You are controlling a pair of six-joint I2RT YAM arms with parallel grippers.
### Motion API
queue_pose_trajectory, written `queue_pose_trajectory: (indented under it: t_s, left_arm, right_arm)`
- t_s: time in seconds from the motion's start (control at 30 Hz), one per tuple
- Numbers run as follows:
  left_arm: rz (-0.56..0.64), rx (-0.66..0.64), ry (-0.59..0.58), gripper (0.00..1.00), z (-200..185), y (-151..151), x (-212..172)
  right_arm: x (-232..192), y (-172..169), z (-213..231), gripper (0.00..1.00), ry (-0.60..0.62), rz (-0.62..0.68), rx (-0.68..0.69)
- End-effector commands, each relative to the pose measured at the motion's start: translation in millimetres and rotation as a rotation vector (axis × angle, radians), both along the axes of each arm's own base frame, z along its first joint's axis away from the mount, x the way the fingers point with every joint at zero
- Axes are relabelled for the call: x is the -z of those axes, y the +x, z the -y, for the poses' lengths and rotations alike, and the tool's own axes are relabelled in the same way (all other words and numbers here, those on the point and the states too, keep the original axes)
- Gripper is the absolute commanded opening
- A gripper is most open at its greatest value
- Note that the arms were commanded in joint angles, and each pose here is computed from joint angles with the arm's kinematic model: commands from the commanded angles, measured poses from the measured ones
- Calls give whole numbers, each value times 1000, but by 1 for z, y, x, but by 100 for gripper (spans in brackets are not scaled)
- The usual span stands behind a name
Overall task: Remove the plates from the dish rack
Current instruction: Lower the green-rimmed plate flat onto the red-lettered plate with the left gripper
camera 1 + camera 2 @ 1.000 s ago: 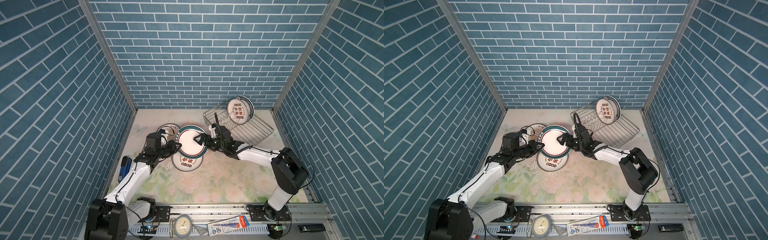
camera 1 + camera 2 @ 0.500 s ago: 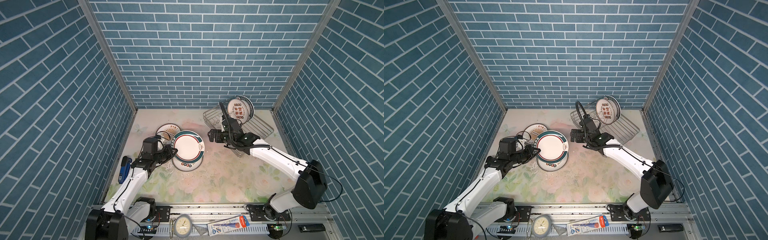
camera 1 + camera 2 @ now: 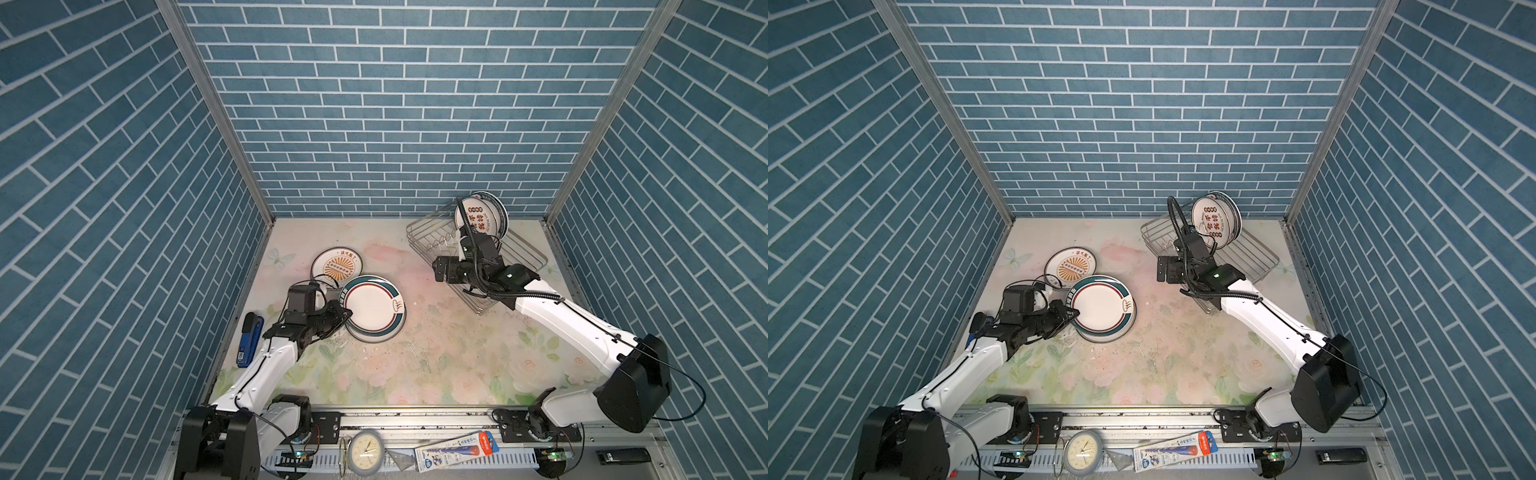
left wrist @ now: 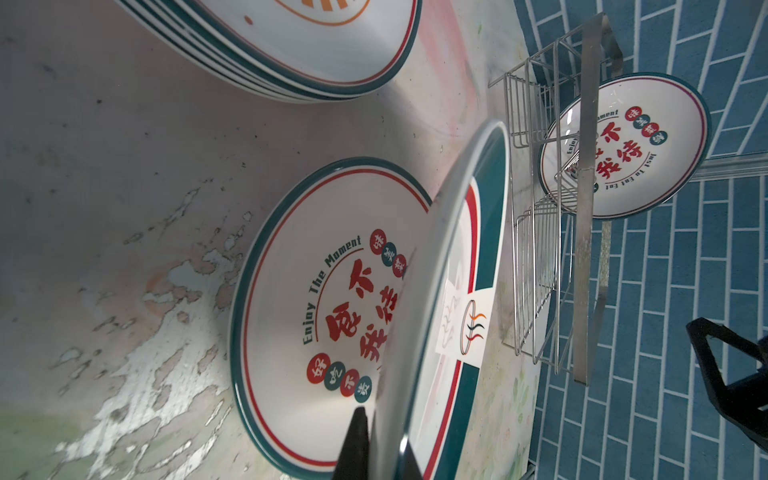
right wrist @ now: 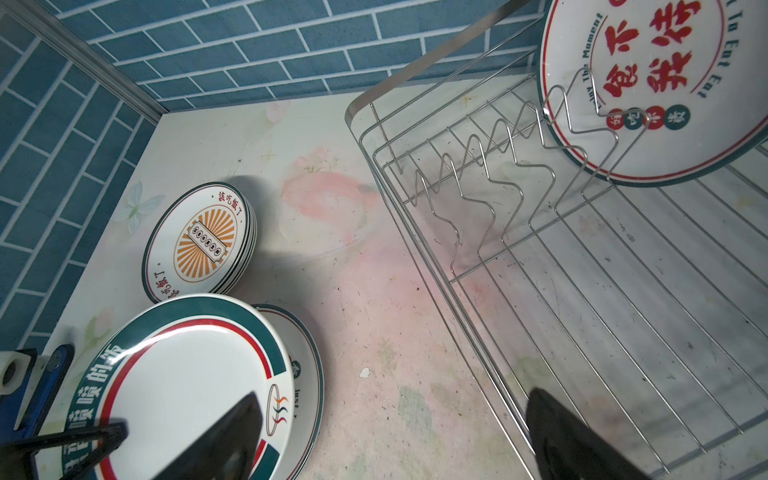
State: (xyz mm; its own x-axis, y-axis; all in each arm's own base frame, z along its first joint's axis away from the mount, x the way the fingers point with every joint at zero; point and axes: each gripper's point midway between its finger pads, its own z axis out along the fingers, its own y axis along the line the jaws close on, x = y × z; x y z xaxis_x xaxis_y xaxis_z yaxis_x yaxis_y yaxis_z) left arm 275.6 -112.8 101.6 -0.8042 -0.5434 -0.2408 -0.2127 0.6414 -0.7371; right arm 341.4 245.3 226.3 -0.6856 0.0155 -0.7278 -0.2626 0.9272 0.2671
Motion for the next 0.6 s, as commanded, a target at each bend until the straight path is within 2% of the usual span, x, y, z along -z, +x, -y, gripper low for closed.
queue_pose_trajectory:
  t_s: [0.0,0.43,0.57]
  left_arm:
    - [18,-4,5,0,-2,5,-1]
    - [-51,-3,32,0,-4,5,25]
    - [-79,3,34,4,-3,4,32]
  right_arm:
    - [12,-7,2,99,-34,-19,-41]
    - [6,-8,1,99,-31,-10,-64]
    - [5,-9,2,99,-33,-8,-66]
